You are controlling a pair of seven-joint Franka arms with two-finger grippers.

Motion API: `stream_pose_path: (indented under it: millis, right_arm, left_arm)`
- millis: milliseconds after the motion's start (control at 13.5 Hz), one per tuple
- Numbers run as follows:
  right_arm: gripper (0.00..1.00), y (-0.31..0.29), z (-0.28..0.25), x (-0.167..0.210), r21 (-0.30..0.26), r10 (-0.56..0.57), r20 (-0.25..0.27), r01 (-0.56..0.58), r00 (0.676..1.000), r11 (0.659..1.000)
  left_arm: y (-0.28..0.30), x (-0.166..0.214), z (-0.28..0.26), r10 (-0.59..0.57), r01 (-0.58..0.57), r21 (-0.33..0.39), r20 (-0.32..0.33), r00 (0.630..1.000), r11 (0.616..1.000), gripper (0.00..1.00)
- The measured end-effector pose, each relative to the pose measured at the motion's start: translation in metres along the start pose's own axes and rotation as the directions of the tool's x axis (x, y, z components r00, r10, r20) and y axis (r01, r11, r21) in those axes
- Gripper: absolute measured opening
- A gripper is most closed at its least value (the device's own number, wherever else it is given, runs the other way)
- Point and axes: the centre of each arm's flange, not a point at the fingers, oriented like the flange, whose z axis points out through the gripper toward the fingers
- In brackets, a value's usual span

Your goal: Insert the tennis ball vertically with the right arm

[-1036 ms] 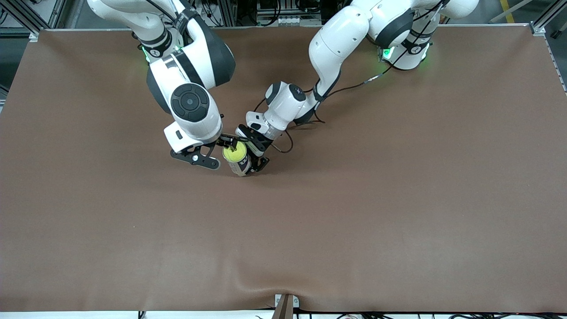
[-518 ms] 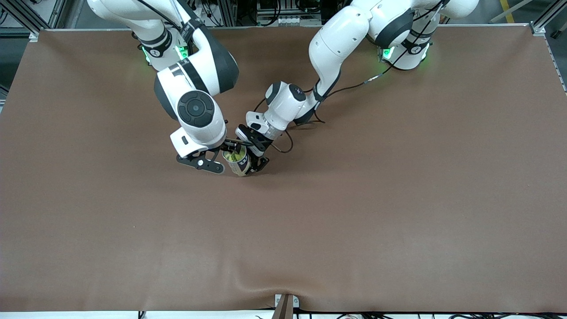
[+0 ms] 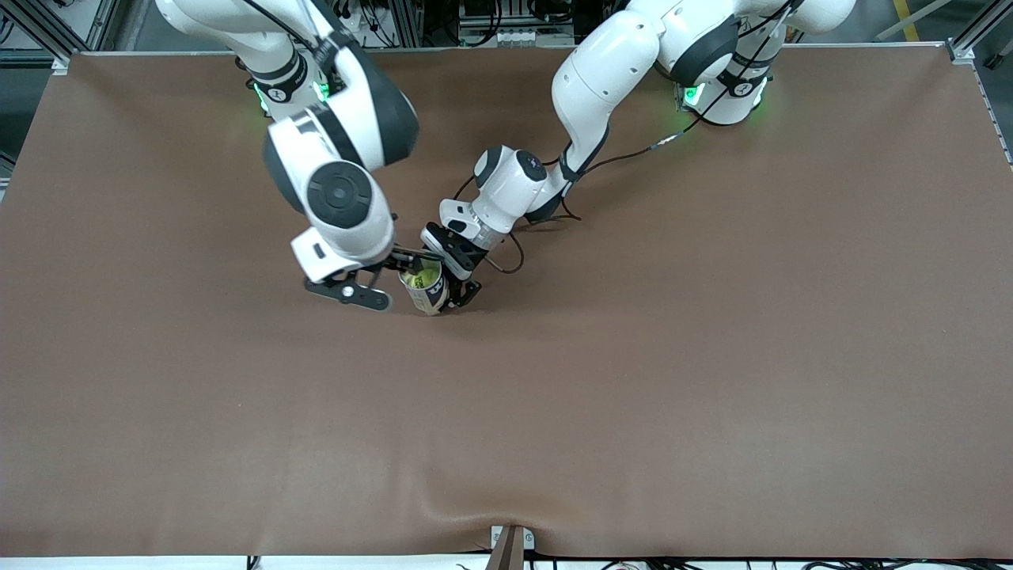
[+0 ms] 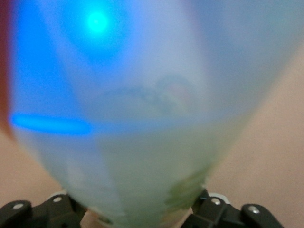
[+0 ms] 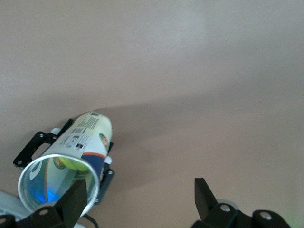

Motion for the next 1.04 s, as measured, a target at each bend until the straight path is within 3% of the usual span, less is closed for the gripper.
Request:
stream_pose_path:
  millis: [74,222,666,814,1036]
  right_arm:
    - [1.00,0.027,-0.019,0.008,0.009,-0.021,0.000,0.021,1.000,1.000]
    - [1.00,0.098,-0.059,0.027,0.031,-0.057,0.004,0.057,0.998,0.998]
    - [1.00,0.285,-0.120,0.056,0.098,-0.132,-0.043,0.136,0.990,0.986]
    - [1.00,0.325,-0.125,0.063,0.111,-0.136,-0.063,0.143,0.989,0.984]
    - [1.00,0.336,-0.143,0.063,0.116,-0.137,-0.105,0.149,0.985,0.982]
  left_arm:
    - [-0.002,-0.003,0.001,0.002,-0.002,0.001,0.007,1.000,1.000,0.89]
    - [-0.007,-0.007,0.002,0.002,-0.002,0.008,0.020,1.000,1.000,1.00]
    - [-0.008,-0.009,0.004,-0.012,0.012,-0.006,0.049,0.999,1.000,1.00]
    - [-0.007,-0.009,0.003,-0.029,0.030,-0.017,0.064,0.997,0.999,1.00]
    - [-0.006,-0.008,0.000,-0.073,0.075,-0.023,0.082,0.994,0.997,1.00]
